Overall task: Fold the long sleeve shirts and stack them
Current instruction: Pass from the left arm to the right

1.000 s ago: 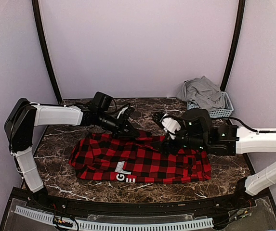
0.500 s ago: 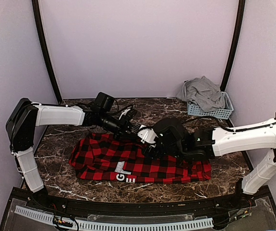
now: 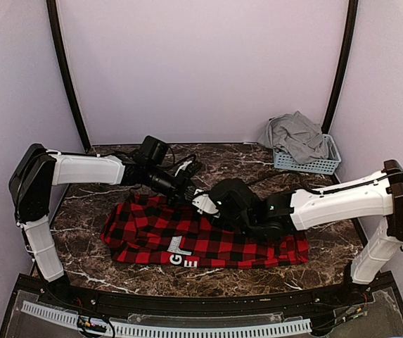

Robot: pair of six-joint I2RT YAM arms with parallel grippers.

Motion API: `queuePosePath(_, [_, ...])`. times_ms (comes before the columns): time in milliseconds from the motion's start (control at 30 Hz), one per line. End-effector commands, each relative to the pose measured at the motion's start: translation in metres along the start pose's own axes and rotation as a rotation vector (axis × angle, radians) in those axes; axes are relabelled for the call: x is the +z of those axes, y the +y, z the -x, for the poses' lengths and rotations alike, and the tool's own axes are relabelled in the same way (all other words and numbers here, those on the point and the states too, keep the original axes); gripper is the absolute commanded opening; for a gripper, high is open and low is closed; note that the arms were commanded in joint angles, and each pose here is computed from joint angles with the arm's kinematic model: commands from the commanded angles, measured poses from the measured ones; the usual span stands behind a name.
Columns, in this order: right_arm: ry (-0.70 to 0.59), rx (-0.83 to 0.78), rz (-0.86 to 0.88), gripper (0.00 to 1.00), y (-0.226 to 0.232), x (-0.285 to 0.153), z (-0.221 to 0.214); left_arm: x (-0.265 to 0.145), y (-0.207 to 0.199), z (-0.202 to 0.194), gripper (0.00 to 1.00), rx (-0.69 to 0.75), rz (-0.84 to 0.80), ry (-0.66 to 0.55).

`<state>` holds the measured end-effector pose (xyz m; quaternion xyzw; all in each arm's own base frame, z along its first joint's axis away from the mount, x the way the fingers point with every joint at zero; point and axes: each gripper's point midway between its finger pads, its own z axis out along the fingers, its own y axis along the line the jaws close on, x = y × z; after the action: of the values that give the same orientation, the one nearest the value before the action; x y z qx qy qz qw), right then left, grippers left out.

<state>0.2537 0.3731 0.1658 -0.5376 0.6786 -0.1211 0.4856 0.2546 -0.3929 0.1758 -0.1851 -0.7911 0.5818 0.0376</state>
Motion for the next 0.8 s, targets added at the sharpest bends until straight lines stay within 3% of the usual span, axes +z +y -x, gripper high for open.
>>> queuePosePath(0, [-0.052, 0.029, -0.064, 0.42, -0.017, -0.007, 0.023, -0.001, -0.006, -0.008, 0.01, 0.016, -0.014, 0.021])
queuePosePath(100, [-0.063, 0.026, -0.039, 0.30, -0.013, -0.012, 0.024, 0.000, -0.004, -0.009, 0.01, 0.013, -0.013, 0.022])
queuePosePath(233, [-0.059, 0.043, 0.028, 0.00, -0.002, -0.017, 0.022, -0.001, -0.006, -0.004, 0.04, 0.031, -0.009, 0.009])
queuePosePath(300, [-0.057, 0.060, 0.067, 0.00, 0.006, -0.022, 0.020, -0.004, -0.011, 0.000, 0.08, 0.066, 0.000, -0.005])
queuePosePath(467, [-0.098, 0.154, 0.231, 0.00, 0.022, -0.049, 0.025, -0.025, -0.022, 0.009, 0.33, 0.174, 0.070, -0.064])
queuePosePath(567, [-0.117, 0.206, 0.324, 0.00, 0.027, -0.069, 0.031, -0.054, -0.031, 0.013, 0.46, 0.219, 0.098, -0.124])
queuePosePath(767, [-0.131, 0.255, 0.562, 0.00, 0.048, -0.108, 0.047, -0.120, -0.031, 0.021, 0.63, 0.260, 0.186, -0.295])
